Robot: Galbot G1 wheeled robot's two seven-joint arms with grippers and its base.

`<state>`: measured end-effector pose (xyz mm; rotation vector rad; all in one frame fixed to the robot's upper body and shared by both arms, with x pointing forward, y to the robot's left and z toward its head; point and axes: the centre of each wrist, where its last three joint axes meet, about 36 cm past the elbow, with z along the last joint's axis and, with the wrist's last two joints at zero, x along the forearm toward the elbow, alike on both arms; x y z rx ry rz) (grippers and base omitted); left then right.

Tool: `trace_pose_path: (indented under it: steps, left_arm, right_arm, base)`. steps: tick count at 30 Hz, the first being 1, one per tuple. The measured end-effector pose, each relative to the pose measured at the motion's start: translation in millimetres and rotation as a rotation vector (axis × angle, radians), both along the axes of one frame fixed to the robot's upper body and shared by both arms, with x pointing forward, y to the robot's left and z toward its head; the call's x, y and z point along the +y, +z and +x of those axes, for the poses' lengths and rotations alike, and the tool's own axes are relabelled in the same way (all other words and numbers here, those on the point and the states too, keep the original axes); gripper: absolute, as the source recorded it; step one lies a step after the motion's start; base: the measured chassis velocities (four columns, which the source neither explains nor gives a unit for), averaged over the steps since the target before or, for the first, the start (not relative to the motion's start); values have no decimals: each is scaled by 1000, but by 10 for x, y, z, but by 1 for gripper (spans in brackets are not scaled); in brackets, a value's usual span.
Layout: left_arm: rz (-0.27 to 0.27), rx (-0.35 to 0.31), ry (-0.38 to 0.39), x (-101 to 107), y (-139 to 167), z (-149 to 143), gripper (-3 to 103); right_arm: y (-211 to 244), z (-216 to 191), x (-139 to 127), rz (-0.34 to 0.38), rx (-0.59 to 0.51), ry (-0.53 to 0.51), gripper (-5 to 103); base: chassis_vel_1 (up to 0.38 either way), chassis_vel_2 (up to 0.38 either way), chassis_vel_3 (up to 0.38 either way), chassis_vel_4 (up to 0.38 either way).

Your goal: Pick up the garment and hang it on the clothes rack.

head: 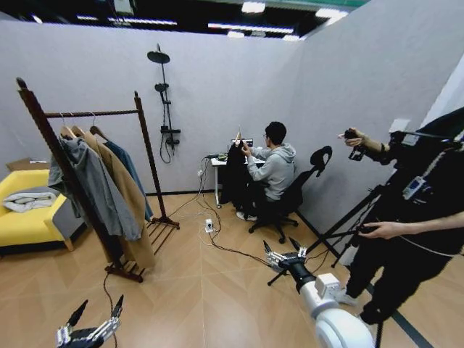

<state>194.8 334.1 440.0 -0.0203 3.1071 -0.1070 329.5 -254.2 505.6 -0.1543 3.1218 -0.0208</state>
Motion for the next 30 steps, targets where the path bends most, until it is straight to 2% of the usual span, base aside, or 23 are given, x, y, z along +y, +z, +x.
trace_pose_path:
  steps: [15, 30]
  left_arm:
    - [0, 0, 0, 0, 0, 0, 100]
    - [0, 0, 0, 0, 0, 0, 100]
  right_arm:
    - [-30, 0, -18, 0, -12, 20, 100]
    - [-44, -3, -36, -8, -17, 26, 100]
  base:
    - [-185, 205, 189, -203]
    - [-344, 345, 356, -348]
